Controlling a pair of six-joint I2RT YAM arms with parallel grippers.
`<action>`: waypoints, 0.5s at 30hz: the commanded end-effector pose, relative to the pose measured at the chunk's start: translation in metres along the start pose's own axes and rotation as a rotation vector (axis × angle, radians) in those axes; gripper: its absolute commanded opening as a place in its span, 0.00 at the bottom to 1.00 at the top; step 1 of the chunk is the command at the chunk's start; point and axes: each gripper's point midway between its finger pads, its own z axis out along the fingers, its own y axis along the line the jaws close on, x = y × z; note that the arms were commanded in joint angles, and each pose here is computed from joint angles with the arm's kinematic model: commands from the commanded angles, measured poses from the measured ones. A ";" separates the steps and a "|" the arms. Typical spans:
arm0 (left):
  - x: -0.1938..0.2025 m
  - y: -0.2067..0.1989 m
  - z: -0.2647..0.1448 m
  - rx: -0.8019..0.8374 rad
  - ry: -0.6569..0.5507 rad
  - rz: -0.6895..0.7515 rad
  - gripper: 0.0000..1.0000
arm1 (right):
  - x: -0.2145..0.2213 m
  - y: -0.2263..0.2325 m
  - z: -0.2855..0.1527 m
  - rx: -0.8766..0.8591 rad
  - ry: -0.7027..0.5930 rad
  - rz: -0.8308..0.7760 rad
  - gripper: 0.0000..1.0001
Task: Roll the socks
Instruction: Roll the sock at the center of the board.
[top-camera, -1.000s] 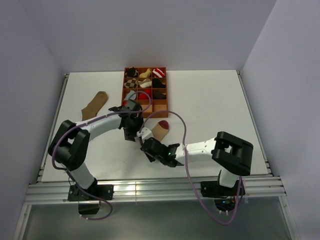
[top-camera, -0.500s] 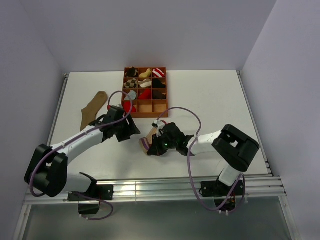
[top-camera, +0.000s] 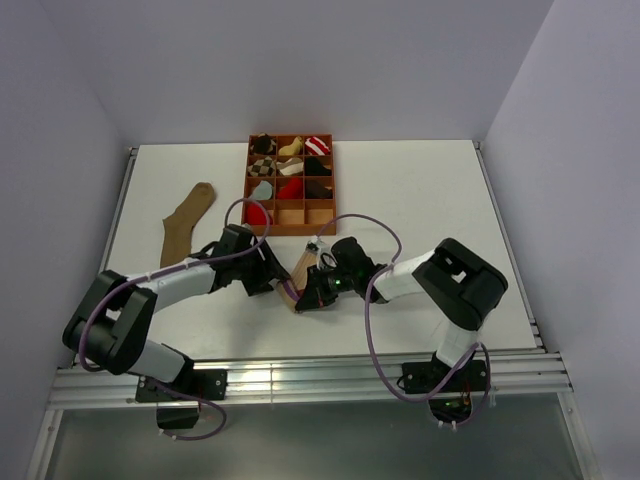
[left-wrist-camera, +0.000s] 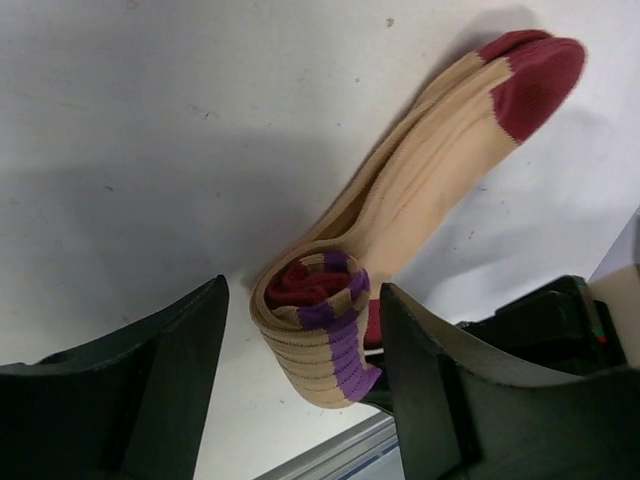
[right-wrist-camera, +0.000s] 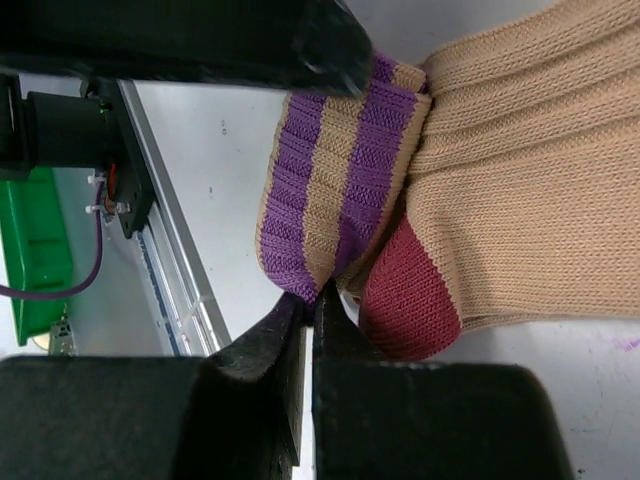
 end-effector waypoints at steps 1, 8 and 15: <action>0.003 -0.005 0.008 0.020 0.022 -0.008 0.66 | 0.003 -0.006 0.001 0.010 0.044 0.018 0.00; 0.024 0.026 0.018 -0.107 0.079 -0.016 0.45 | -0.002 -0.014 0.000 0.037 0.042 0.036 0.01; 0.027 0.039 0.026 -0.237 0.137 0.049 0.14 | -0.032 -0.019 -0.023 0.211 -0.049 -0.065 0.24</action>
